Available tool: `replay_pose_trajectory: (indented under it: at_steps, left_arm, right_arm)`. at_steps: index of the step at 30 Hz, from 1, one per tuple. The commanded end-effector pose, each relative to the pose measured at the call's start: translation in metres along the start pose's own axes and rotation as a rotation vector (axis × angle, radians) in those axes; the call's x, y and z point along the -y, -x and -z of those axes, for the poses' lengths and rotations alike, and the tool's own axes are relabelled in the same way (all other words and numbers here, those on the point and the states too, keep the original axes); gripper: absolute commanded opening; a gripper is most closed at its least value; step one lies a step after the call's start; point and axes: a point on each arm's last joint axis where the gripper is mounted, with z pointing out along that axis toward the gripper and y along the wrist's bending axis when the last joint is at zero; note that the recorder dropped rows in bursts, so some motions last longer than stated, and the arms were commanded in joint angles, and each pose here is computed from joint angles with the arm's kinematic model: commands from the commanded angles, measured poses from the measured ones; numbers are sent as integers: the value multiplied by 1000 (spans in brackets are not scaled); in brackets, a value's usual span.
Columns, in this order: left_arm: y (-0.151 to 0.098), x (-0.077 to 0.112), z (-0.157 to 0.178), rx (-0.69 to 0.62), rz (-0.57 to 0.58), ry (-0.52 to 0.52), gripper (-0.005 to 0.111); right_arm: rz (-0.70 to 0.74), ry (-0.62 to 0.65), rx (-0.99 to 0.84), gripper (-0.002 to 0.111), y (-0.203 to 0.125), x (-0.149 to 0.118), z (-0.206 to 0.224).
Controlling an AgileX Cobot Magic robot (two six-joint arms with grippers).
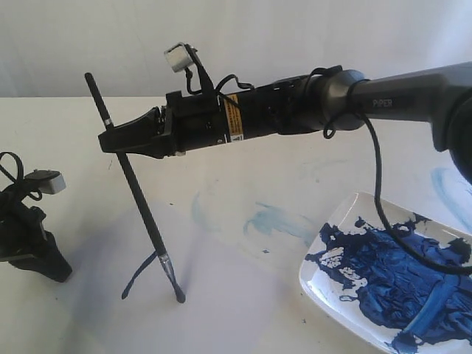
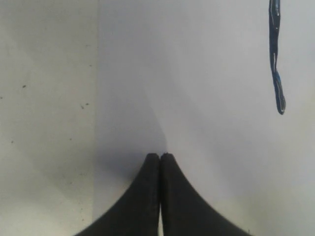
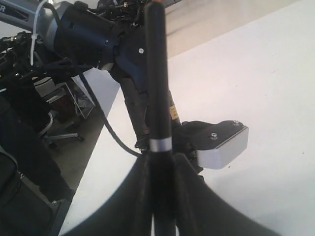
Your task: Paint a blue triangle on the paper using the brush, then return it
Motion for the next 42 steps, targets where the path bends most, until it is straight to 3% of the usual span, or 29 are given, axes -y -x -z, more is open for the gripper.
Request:
replay_pose_trajectory:
  at_steps: [1,42]
  left_arm:
    - [-3,2,-1,-7,12,-23,0]
    - [-3,2,-1,-7,12,-23,0]
  right_arm:
    - [3,8,5,0,3,0,2]
    - [98,-147,117,0,7,18,2]
